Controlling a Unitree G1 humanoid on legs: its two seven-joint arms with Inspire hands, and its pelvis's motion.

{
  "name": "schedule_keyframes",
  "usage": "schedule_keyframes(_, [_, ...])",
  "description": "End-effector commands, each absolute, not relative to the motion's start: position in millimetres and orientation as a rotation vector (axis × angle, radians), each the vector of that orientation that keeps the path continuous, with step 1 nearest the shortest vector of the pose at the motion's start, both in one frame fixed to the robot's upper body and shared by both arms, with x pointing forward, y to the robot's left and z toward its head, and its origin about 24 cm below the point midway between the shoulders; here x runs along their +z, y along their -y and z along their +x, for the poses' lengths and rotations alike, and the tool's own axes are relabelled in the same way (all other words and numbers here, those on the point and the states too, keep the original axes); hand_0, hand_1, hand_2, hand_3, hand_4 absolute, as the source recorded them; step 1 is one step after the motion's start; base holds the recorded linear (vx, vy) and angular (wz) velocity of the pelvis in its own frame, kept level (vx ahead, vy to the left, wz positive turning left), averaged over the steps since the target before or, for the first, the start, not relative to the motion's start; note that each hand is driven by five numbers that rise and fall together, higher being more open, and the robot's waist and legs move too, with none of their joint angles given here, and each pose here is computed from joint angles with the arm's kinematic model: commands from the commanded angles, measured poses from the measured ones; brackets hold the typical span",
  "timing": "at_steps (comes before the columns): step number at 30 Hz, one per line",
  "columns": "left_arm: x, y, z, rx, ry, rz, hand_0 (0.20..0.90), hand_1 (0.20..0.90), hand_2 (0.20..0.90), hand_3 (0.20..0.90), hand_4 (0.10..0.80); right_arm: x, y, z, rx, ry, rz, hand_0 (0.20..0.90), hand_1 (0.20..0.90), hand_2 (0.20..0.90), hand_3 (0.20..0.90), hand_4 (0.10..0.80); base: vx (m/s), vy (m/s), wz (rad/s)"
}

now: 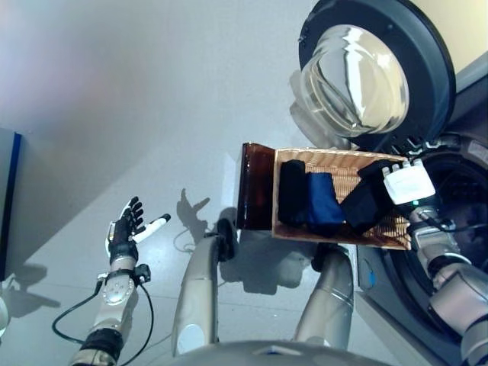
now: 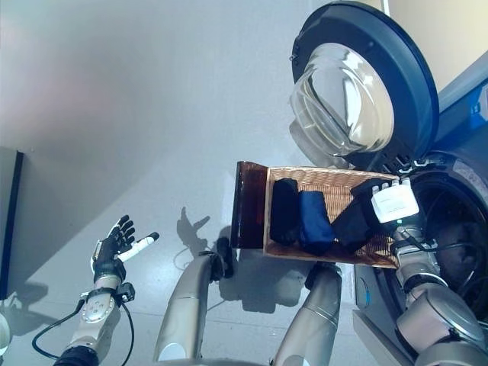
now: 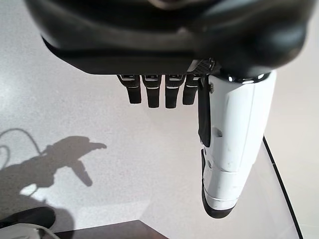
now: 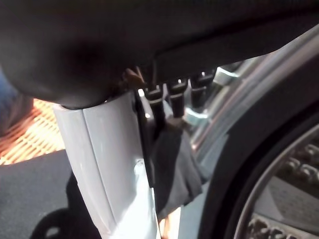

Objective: Pick up the clothes and place them into the washing machine

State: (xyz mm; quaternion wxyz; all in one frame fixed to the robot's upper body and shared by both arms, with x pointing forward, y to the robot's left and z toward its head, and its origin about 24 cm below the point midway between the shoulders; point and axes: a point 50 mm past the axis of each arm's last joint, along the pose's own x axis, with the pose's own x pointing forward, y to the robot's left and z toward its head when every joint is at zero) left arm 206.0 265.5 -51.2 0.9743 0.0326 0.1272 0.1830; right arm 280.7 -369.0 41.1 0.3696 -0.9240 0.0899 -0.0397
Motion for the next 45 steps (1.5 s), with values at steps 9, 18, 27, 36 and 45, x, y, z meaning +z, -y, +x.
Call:
schedule_keyframes(9, [-25,-300,195,0.445,-0.127,0.139,0.900,0.900,0.900,0.900,0.800,68,387,280,-0.231,-0.208,-2.458,0.900,0.900,0.900,0.900,0.800,-0.006,-0.007,0.02])
schedule_keyframes(18, [-17,-297,198,0.433,-0.087,0.135,0.900,0.900,0.900,0.900,0.800,48,376,279,-0.182,-0.241,-2.434,0.900,0.900,0.900,0.900,0.800,-0.003,-0.005,-0.02])
schedule_keyframes(27, [-13,-293,201,0.425,-0.060,0.119,0.900,0.900,0.900,0.900,0.800,35,369,276,-0.156,-0.277,-2.402,0.900,0.900,0.900,0.900,0.800,-0.001,0.000,0.00])
schedule_keyframes(36, [-9,-297,199,0.434,-0.053,0.130,0.900,0.900,0.900,0.900,0.800,30,370,273,-0.144,-0.321,-2.395,0.200,0.200,0.200,0.200,0.300,0.004,0.003,-0.01])
schedule_keyframes(45, [-7,-301,199,0.443,-0.051,0.147,0.900,0.900,0.900,0.900,0.800,33,379,266,-0.177,-0.376,-2.384,0.200,0.200,0.200,0.200,0.300,0.000,0.000,0.00])
